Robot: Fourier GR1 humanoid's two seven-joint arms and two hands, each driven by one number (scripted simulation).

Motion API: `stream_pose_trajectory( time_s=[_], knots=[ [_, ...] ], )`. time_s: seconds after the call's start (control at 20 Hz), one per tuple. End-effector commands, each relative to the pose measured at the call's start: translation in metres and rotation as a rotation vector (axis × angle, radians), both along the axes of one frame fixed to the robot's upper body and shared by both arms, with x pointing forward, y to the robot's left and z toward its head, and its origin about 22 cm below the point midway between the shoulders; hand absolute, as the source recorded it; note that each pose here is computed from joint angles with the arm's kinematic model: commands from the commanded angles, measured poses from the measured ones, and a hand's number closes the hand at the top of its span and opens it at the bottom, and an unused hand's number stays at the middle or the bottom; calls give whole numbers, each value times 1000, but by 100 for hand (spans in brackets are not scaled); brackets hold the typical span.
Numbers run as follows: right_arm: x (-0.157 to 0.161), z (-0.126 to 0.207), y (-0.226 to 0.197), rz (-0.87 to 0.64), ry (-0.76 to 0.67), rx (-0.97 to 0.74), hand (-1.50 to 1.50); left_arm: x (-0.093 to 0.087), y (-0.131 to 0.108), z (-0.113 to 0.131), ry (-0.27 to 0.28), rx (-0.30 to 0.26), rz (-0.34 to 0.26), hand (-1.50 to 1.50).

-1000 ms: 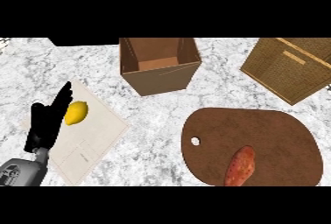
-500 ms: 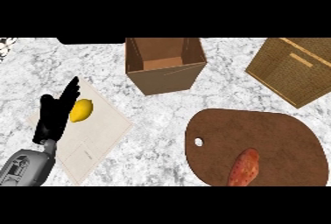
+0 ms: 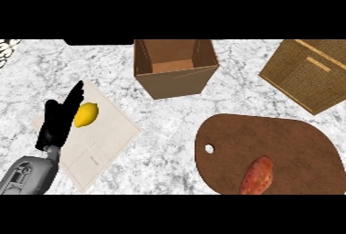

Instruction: Pick the sweet potato from the cutting board and place it in the basket

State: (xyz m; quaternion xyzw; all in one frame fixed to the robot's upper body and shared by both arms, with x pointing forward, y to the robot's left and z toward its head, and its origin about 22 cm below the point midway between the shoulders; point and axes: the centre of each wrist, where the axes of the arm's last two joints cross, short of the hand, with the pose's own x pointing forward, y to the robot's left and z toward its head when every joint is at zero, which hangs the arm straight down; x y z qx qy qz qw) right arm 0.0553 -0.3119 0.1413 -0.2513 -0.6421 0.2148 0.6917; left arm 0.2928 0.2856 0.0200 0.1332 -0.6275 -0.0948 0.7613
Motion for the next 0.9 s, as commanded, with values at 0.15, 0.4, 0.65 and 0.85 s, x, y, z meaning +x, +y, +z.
stream_pose_trajectory(
  time_s=[0.15,0.4,0.65,0.85],
  knots=[
    [12,-17,7,13,-9,-58,-150,-4,14,13,21,-12,-12,0],
    [24,-43,31,41,12,-46,-150,3,-4,5,0,-8,-12,0],
    [39,-75,39,42,11,-52,-150,9,6,11,23,-17,-13,0],
    [52,-54,43,30,-10,-67,-150,1,5,6,7,-24,0,0]
  ],
)
